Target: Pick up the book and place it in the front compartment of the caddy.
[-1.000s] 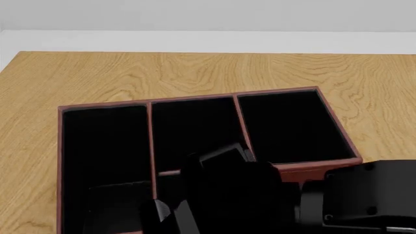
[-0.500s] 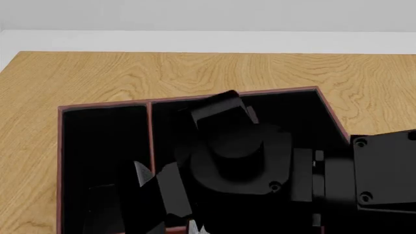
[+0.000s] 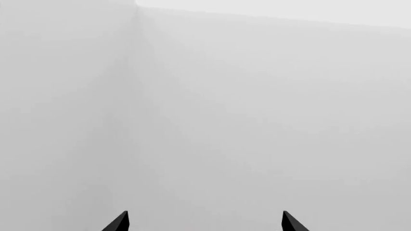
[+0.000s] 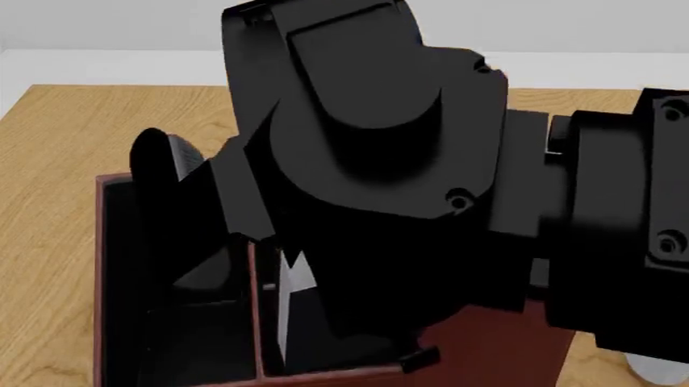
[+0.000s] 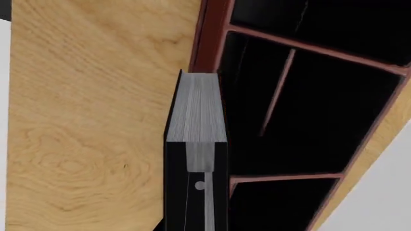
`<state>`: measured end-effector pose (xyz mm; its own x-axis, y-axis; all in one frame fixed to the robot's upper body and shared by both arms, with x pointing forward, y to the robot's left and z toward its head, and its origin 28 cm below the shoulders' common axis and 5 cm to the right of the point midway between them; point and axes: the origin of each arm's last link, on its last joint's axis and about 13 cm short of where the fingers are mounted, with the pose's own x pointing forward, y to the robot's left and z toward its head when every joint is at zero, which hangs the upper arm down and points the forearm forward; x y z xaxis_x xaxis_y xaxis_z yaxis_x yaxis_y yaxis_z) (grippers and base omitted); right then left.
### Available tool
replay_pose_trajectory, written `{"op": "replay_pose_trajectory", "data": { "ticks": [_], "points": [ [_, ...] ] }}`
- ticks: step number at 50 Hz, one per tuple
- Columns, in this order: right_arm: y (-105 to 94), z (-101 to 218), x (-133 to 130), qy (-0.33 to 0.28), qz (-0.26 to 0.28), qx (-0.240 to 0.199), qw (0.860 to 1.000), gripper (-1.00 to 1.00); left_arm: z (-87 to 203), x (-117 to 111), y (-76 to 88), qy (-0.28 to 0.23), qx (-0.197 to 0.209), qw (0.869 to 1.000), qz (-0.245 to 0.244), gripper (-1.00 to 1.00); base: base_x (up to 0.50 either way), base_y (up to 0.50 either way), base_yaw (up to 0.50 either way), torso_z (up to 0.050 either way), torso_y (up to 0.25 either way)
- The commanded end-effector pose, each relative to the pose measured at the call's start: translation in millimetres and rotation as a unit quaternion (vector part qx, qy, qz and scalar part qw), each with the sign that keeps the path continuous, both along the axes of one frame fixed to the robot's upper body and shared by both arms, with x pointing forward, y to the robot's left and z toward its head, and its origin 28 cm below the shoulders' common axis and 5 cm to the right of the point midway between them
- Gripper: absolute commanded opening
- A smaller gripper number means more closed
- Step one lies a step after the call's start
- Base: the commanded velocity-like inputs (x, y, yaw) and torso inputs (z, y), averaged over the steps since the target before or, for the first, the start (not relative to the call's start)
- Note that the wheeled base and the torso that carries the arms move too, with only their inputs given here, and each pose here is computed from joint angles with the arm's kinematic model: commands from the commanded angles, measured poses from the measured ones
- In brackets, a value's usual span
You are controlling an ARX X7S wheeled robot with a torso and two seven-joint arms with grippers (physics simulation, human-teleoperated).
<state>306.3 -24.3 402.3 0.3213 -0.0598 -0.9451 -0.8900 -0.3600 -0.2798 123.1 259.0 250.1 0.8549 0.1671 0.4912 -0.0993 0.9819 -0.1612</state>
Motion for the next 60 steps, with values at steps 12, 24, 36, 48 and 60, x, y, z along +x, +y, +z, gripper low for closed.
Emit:
{"op": "replay_pose_trajectory", "data": {
  "ticks": [12, 24, 36, 48, 60],
  "points": [
    [15.6, 61, 15, -0.083, 0.005, -0.003, 0.997, -1.0, 0, -1, -0.4, -0.002, -0.002, 1.0, -0.005, 1.0, 0.0, 0.0, 0.0, 0.0, 0.001],
    [21.6, 58, 31, -0.085, 0.017, 0.003, 0.996, -1.0, 0, -2, 0.2, -0.003, -0.003, 1.0, -0.004, 1.0, 0.0, 0.0, 0.0, 0.0, 0.001],
    [24.3, 51, 54, -0.104, 0.025, 0.001, 0.994, -1.0, -1, 0, 1.1, 0.001, -0.003, 1.0, -0.004, 1.0, 0.0, 0.0, 0.0, 0.0, 0.001],
    [27.7, 32, 74, -0.122, 0.04, 0.011, 0.992, -1.0, -2, 1, 3.2, 0.001, -0.008, 1.0, 0.001, 1.0, 0.0, 0.0, 0.0, 0.0, 0.001],
    [22.1, 1, 90, -0.12, 0.037, 0.015, 0.992, -1.0, -2, -1, 5.1, -0.002, -0.011, 1.0, 0.005, 1.0, 0.0, 0.0, 0.0, 0.0, 0.002]
  ]
}}
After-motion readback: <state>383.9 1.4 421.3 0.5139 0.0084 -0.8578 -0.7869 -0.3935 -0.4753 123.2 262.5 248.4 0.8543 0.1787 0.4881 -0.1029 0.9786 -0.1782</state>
